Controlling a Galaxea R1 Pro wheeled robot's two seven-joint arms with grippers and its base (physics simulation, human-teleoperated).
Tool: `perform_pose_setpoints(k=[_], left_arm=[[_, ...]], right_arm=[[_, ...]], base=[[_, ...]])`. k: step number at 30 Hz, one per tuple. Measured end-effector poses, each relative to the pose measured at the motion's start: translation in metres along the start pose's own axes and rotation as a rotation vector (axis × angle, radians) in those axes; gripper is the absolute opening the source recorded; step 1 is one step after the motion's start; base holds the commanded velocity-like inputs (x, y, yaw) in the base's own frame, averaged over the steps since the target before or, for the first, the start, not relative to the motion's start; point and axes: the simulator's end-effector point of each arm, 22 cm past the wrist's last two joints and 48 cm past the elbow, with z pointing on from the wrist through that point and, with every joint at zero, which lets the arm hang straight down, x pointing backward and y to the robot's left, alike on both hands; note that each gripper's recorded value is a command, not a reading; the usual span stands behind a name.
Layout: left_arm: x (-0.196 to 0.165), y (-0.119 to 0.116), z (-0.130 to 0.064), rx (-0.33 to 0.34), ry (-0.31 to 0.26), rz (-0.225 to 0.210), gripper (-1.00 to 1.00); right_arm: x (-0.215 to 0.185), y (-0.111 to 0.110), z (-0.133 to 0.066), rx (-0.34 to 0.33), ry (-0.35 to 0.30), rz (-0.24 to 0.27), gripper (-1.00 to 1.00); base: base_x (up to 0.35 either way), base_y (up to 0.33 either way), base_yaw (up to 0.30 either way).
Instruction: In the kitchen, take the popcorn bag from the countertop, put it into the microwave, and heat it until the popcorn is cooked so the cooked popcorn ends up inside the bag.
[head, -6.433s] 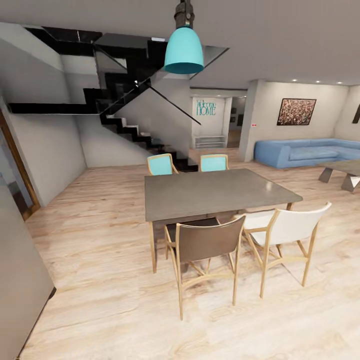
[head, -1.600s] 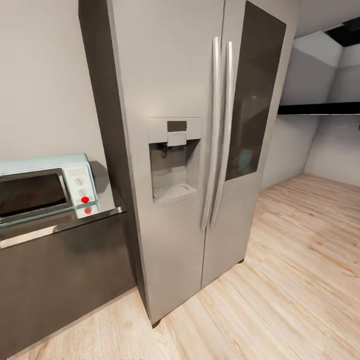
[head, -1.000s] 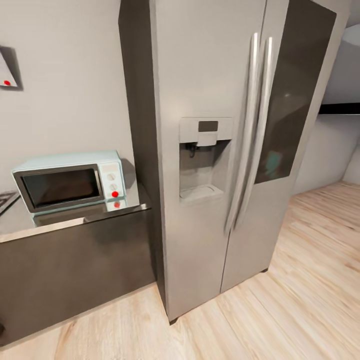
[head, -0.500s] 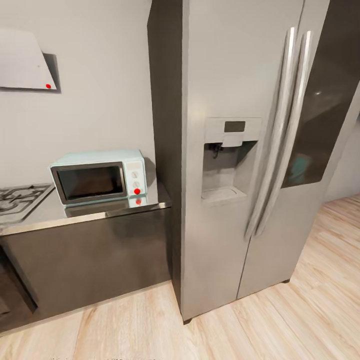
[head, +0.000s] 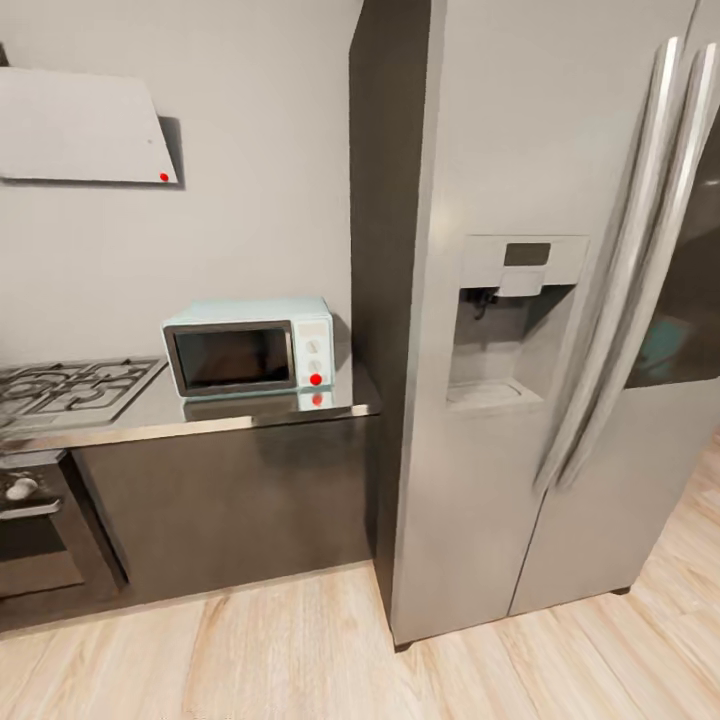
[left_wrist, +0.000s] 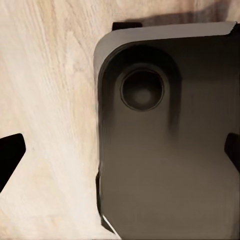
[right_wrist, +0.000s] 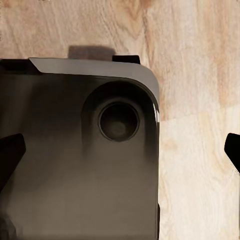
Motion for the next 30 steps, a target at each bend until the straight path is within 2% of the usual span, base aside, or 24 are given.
perform_pose_setpoints(k=[3,8,12,14,19,20,26,30], left_arm=[[0.001,0.023,0.0,-0.03,0.003,-0.022,1.0],[0.002,0.026,0.0,-0.037,0.007,-0.037,1.0],[0.002,0.037,-0.001,-0.052,0.008,-0.053,1.0],[0.002,0.039,-0.001,-0.055,0.007,-0.094,1.0],[0.0,0.04,-0.001,-0.055,-0.007,-0.252,1.0],[0.0,0.04,-0.001,-0.055,-0.007,-0.267,1.0],[0.0,0.037,-0.001,-0.051,-0.008,-0.281,1.0],[0.0,0.04,-0.001,-0.054,-0.008,-0.283,1.0]], right_arm=[[0.0,0.0,0.0,0.0,0.0,0.0,1.0],[0.0,0.0,0.0,0.0,0.0,0.0,1.0],[0.0,0.0,0.0,0.0,0.0,0.0,1.0],[0.0,0.0,0.0,0.0,0.0,0.0,1.0],[0.0,0.0,0.0,0.0,0.0,0.0,1.0],[0.0,0.0,0.0,0.0,0.0,0.0,1.0],[0.0,0.0,0.0,0.0,0.0,0.0,1.0],[0.0,0.0,0.0,0.0,0.0,0.0,1.0]], base=[[0.0,0.0,0.256],[0.0,0.0,0.24],[0.0,0.0,0.225],[0.0,0.0,0.223],[0.0,0.0,0.223],[0.0,0.0,0.222],[0.006,0.014,0.223],[0.082,0.222,0.223]])
